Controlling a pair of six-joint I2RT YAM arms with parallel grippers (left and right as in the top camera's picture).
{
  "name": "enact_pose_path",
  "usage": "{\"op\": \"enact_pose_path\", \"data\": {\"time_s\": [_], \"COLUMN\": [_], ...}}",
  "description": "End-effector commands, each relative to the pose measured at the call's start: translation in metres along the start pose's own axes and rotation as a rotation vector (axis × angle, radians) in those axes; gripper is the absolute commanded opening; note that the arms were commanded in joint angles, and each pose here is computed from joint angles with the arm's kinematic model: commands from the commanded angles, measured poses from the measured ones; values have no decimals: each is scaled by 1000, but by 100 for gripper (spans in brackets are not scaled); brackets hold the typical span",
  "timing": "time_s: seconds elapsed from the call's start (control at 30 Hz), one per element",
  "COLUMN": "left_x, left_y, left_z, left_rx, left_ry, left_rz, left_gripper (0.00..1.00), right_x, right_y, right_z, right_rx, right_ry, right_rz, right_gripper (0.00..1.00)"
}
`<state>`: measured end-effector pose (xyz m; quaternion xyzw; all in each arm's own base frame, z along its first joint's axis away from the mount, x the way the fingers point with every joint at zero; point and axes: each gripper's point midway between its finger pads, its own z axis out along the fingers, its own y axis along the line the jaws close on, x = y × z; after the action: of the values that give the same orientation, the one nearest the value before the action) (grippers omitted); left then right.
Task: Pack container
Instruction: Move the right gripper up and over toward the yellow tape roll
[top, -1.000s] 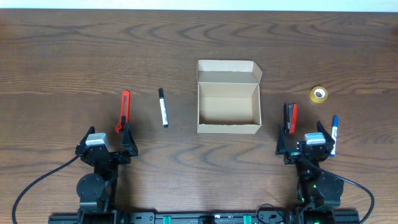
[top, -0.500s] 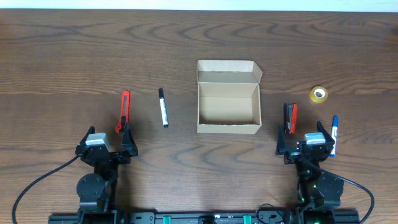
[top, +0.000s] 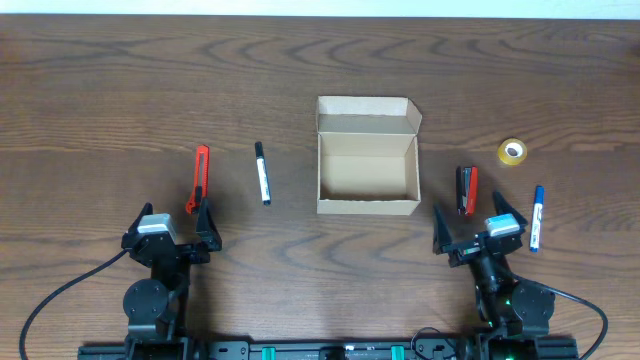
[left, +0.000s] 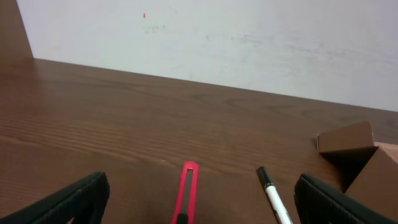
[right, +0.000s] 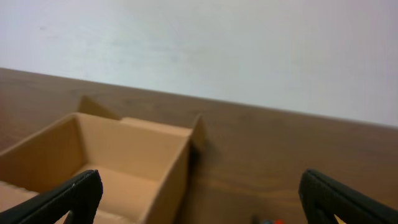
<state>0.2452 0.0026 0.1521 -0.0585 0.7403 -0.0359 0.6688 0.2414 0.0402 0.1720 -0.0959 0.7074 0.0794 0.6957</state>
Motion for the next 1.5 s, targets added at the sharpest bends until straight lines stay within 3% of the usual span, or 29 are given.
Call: {"op": "enact_pose_path", "data": {"time_s": [0.0, 0.3, 0.5, 0.67, 0.77, 0.9, 1.0, 1.17, 1.37, 1.47], "left_x": [17, 17, 17, 17, 17, 17, 17, 17, 17, 17], "left_y": [5, 5, 5, 5, 5, 5, 5, 5, 5, 5], "left_z": [0, 0, 0, 0, 0, 0, 0, 0, 0, 0], "left_rx": [-23, -23, -23, -23, -23, -23, -23, -23, -23, -23], "left_ry": [57, 57, 57, 57, 57, 57, 57, 57, 57, 57], "left_rz": [13, 13, 13, 13, 13, 13, 13, 13, 13, 13], "left_gripper": [95, 95, 96, 95, 95, 96, 95, 95, 95, 95], "right_x": [-25, -111, -159, -228, -250, -255, -241, -203, -193, -176], "right_y": [16, -22, -8, 9, 14, 19, 16, 2, -20, -43], "right_z": [-7, -73, -111, -147, -165, -176, -163, -109, -34, -16], "right_rx": [-81, 224, 207, 146, 139, 127, 132, 159, 181, 281], "right_ry": [-17, 64, 123, -29, -94, -100, -12, 293, 573, 752], "right_rz": [87, 65, 191, 163, 151, 187, 242, 299, 315, 283], "right_gripper": [99, 99, 99, 99, 99, 99, 99, 99, 99, 99]}}
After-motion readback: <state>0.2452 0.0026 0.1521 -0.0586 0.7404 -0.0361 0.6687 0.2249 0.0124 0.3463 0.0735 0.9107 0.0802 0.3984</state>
